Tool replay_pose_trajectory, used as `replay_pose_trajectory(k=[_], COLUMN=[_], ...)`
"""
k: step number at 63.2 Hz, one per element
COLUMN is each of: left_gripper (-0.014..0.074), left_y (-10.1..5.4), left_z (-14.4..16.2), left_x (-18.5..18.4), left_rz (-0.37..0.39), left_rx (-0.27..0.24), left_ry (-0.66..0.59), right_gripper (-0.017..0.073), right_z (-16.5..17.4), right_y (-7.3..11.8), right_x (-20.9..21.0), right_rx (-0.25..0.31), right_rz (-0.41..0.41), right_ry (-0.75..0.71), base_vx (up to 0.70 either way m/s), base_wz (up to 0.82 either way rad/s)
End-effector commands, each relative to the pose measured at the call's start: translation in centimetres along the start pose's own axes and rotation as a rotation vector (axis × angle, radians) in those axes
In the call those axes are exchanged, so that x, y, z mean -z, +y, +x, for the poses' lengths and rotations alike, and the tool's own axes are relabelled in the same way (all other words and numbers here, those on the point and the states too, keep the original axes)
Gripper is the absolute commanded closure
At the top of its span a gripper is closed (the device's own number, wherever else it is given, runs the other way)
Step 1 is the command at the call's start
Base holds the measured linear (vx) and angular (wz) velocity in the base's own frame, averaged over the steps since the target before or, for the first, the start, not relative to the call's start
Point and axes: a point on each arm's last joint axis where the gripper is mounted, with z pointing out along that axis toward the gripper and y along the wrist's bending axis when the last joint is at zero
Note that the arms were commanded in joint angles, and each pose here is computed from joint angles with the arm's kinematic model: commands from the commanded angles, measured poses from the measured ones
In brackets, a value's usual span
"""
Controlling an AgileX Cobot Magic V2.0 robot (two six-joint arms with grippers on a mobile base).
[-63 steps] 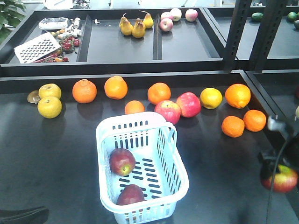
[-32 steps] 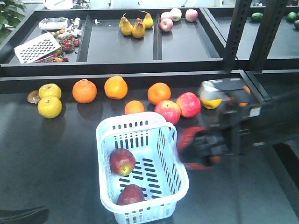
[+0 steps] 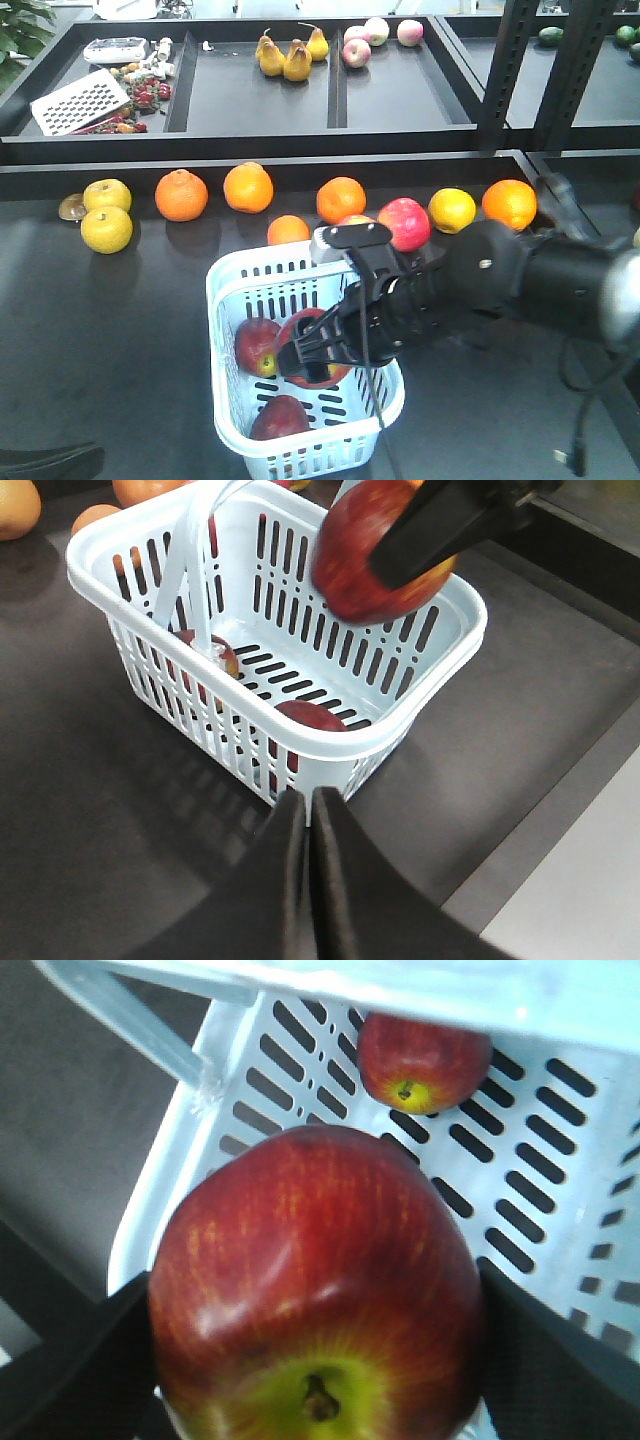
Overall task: Pick three apples into basket with both arms
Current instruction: 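Place the apple into the basket and open the right gripper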
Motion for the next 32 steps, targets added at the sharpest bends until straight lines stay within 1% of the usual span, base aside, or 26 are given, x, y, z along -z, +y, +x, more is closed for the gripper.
replay_pose_trajectory(k=[1, 7, 8, 15, 22, 28, 32], left_gripper=[0.06, 0.06, 0.06, 0.06, 0.06, 0.06, 0.06], left_y=[0.1, 0.1, 0.1, 0.1, 0.1, 0.1, 0.1], left_z=[-1.0, -1.0, -1.0, -1.0, -1.0, -1.0, -1.0], left_x=[0.2, 0.2, 0.2, 0.2, 0.2, 0.2, 0.2], left_rz=[-0.019, -0.019, -0.019, -0.019, -0.019, -0.019, -0.019], left_rx=[0.033, 0.033, 0.033, 0.033, 0.033, 0.033, 0.033], left_ry=[-0.061, -0.061, -0.061, -0.061, -0.061, -0.061, -0.061], right_gripper=[-0.0017, -0.016, -0.0172, -0.0164, -0.0134, -0.0079, -0.0013], right_z=[-1.5, -1.5, -1.5, -1.7, -1.8, -1.6, -1.6], right_y=[0.5, 0.4, 0.4, 0.5, 0.7, 1.1, 1.4], right_x=[0.7, 0.5, 0.5, 0.8, 1.3, 1.9, 2.7], right_rx=[-0.004, 0.004, 0.002, 0.008, 0.015, 0.023, 0.038], right_rz=[-0.021, -0.024, -0.025, -0.024, -0.026, -0.044, -0.058], right_ry=[-0.107, -0.108, -0.109, -0.126, -0.137, -0.127, -0.126], base_vx=[0.0, 0.0, 0.0, 0.0, 0.0, 0.0, 0.0], base_wz=[0.0, 0.0, 0.0, 0.0, 0.0, 0.0, 0.0])
